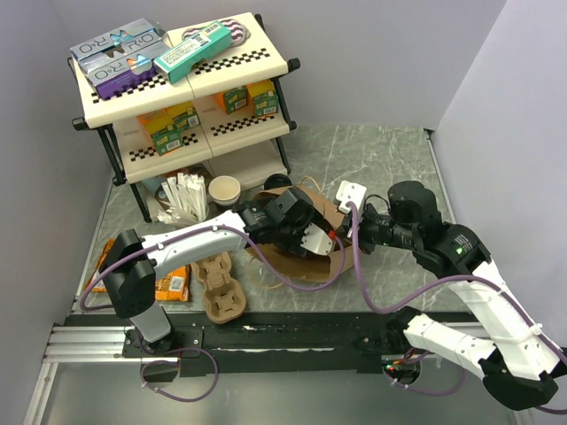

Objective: Pack the takeout coffee

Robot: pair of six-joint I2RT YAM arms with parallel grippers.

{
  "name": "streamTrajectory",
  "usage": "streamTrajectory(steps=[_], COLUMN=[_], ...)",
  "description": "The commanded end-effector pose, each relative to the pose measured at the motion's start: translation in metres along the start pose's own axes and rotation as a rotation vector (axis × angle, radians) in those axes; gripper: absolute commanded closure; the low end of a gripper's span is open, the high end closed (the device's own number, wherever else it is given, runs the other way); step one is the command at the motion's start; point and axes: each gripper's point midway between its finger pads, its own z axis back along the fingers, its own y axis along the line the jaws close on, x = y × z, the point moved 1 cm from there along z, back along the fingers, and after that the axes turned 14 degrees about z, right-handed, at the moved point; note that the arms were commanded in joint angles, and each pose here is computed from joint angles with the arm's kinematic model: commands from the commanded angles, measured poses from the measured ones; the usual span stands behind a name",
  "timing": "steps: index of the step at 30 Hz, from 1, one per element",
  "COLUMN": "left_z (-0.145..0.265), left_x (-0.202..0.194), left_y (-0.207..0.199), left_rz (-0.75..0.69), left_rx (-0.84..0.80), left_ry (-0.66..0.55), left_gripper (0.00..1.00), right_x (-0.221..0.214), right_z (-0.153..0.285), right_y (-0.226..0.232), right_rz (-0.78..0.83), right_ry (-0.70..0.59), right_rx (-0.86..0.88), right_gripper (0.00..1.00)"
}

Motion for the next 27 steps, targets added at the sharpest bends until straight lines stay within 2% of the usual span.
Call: streamTrajectory(steps=[1,9,27], left_z=[0.015,0.024,0.023], left_x=[0.012,0.014,0.019], left_y=[0.017,0.017,0.008], left_rz=[0.052,0.054,0.104], left_rx=[0.056,0.092,0.067], left_ry=[-0.084,-0.133,-0.206], left_gripper=[0.99,0.99,0.99], right_x=[0.027,0.024,0.025], right_z=[0.017,0.02,0.022], right_y=[0.003,0.004,0.005], right_rz=[0.056,0.136,0.131], right_ry=[-0.097,-0.092,-0.078], right_rx=[0.021,0.034,0.049], right_gripper=[1.0,1.0,1.0])
